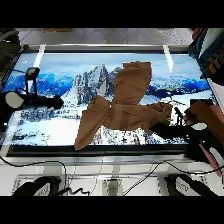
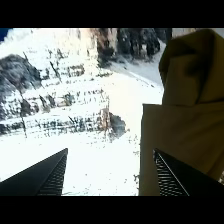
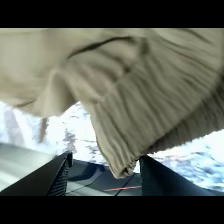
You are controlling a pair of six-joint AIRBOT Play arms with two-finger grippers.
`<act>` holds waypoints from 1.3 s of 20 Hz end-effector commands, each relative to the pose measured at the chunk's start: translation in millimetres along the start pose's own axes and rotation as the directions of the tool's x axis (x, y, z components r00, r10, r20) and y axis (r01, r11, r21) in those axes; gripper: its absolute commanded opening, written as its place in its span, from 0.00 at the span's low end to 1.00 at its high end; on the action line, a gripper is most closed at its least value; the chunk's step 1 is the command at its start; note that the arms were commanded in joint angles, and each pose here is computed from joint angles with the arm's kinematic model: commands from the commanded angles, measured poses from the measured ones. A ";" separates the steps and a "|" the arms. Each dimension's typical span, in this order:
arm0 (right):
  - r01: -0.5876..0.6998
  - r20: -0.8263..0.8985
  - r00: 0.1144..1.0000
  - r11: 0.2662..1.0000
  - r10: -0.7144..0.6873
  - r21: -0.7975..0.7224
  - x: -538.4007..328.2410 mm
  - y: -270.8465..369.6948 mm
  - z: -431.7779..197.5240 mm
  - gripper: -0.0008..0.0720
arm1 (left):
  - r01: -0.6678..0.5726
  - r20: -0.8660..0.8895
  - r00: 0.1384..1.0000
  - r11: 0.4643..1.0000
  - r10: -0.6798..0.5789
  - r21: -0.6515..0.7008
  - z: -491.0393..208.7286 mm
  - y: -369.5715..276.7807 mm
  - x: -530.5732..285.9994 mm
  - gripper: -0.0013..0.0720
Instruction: Fold the clothes and pants, and hang the long-sleeved shirts on hangers.
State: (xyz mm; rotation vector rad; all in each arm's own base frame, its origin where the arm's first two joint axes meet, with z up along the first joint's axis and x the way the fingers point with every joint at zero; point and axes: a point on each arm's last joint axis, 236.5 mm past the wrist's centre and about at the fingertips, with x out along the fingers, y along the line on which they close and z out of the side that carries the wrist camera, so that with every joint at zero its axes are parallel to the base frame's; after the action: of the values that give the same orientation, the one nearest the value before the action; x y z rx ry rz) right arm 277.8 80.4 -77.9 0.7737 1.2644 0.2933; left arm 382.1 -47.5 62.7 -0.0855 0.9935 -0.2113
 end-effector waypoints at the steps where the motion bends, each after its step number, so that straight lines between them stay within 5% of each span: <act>1: 0.119 -0.046 0.992 0.990 -0.116 0.080 -2.3 -26.9 -11.0 0.68 | 0.053 -0.121 0.991 0.996 -0.061 -0.072 -41.5 -8.7 24.4 0.80; 8: 0.322 -0.184 0.930 0.947 -0.319 -0.011 -17.5 -74.7 -43.8 0.66 | 0.065 -0.177 0.980 0.989 -0.089 -0.134 -108.3 -15.3 17.1 0.80; 13: 0.367 -0.160 0.916 0.930 -0.367 -0.030 -20.6 -85.9 -38.1 0.36 | 0.073 -0.055 0.995 0.986 -0.082 -0.151 -118.4 -22.2 -20.0 0.80; 16: 0.380 -0.076 0.923 0.925 -0.378 0.012 -19.1 -88.5 -18.2 0.37 | 0.079 0.016 0.997 0.985 -0.078 -0.153 -111.8 -26.2 -37.7 0.80; 19: 0.276 -0.061 0.961 0.958 -0.271 0.082 -10.0 -63.3 -14.8 0.36 | 0.081 0.023 0.997 0.986 -0.079 -0.147 -112.5 -27.7 -42.3 0.80; 23: -0.062 -0.050 0.997 0.998 0.061 -0.024 -1.4 15.2 -12.1 0.36 | 0.077 -0.041 0.996 0.983 -0.084 -0.167 -130.9 -25.6 -27.8 0.80; 25: -0.095 -0.049 0.994 0.994 0.093 -0.046 -2.0 22.8 -11.8 0.37 | 0.070 -0.096 0.991 0.980 -0.089 -0.184 -148.1 -23.8 -15.7 0.80; 26: -0.080 -0.045 0.996 0.996 0.078 -0.048 -1.4 19.1 -10.8 0.51 | 0.067 -0.125 0.988 0.979 -0.092 -0.194 -157.6 -23.0 -9.7 0.80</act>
State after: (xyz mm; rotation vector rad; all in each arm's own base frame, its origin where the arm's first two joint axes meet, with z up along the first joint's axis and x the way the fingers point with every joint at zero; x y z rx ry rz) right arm 261.7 79.9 -83.5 0.7367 1.3324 0.3007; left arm 251.9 -63.5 10.1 -0.2766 1.0787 -0.2033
